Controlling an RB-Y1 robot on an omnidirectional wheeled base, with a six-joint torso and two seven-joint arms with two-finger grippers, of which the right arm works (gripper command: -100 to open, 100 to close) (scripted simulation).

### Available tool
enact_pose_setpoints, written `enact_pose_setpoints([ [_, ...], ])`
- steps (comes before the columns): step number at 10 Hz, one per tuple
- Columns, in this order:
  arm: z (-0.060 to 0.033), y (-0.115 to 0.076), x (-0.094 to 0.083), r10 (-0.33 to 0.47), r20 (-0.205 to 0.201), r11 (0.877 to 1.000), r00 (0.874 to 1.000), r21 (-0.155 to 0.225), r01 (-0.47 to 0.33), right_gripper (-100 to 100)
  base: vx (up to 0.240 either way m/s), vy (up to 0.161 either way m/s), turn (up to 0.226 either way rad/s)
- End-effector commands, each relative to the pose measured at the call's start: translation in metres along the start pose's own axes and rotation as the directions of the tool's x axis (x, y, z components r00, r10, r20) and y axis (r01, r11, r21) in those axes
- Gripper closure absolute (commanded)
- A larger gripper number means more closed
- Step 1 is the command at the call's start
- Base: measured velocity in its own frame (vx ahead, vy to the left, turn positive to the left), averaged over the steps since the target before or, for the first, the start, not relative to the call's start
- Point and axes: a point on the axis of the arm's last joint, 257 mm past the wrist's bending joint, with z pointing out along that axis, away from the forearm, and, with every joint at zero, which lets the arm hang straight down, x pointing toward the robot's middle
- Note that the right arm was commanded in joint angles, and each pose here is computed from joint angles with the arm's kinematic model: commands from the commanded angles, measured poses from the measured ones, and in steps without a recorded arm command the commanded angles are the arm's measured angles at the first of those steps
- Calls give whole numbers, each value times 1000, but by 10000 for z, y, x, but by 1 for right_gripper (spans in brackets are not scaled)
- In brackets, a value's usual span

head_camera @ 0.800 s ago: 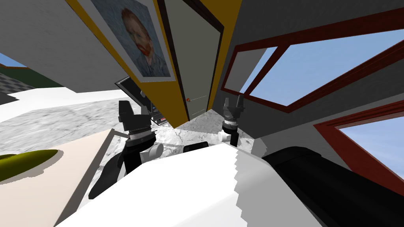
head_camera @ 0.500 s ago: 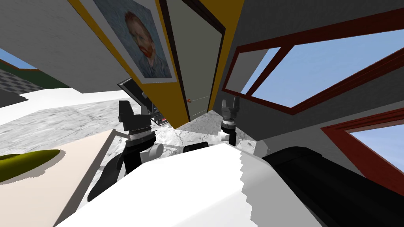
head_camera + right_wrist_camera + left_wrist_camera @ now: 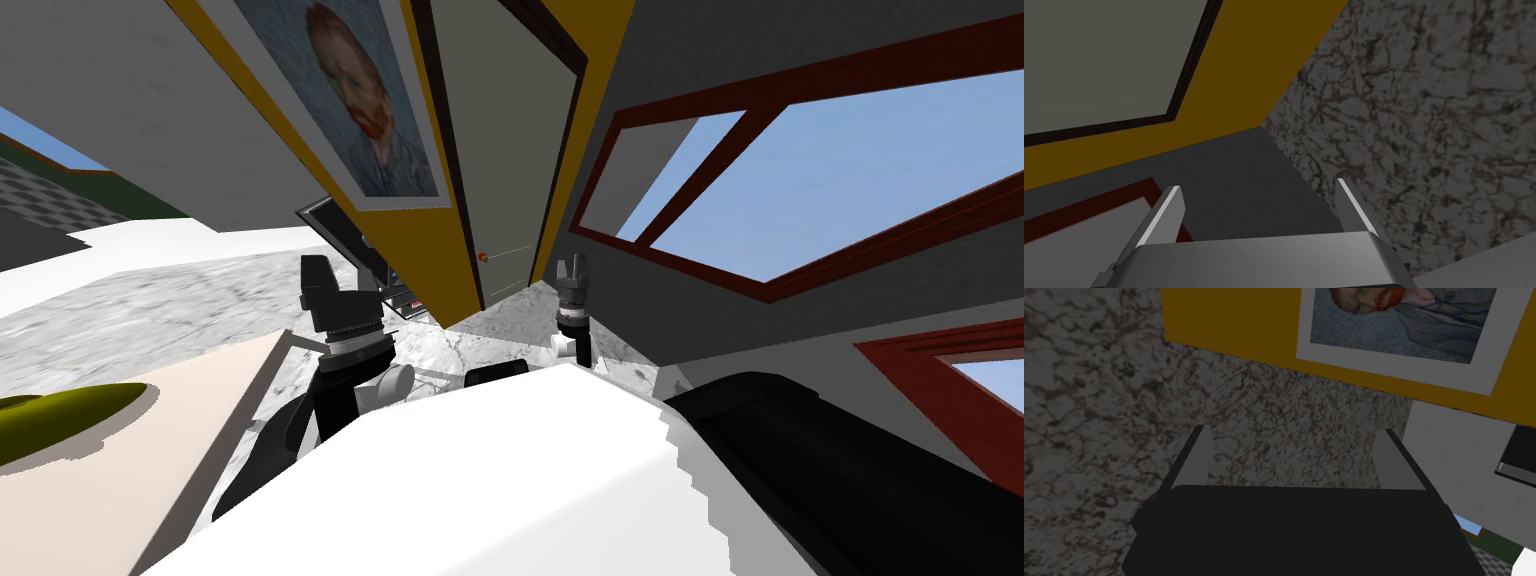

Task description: Pull the door open

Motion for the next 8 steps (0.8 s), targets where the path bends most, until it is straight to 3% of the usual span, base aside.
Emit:
enact_pose_setpoints([
  [1,-43,-125,23,-47,-18,999,999,20,47,-100,95,15,45],
  [5,-171,-443,96,-162,-69,984,984,66,166,-100,88,12,50],
  [8,-290,-700,147,-251,-116,960,961,97,262,-100,99,15,54],
])
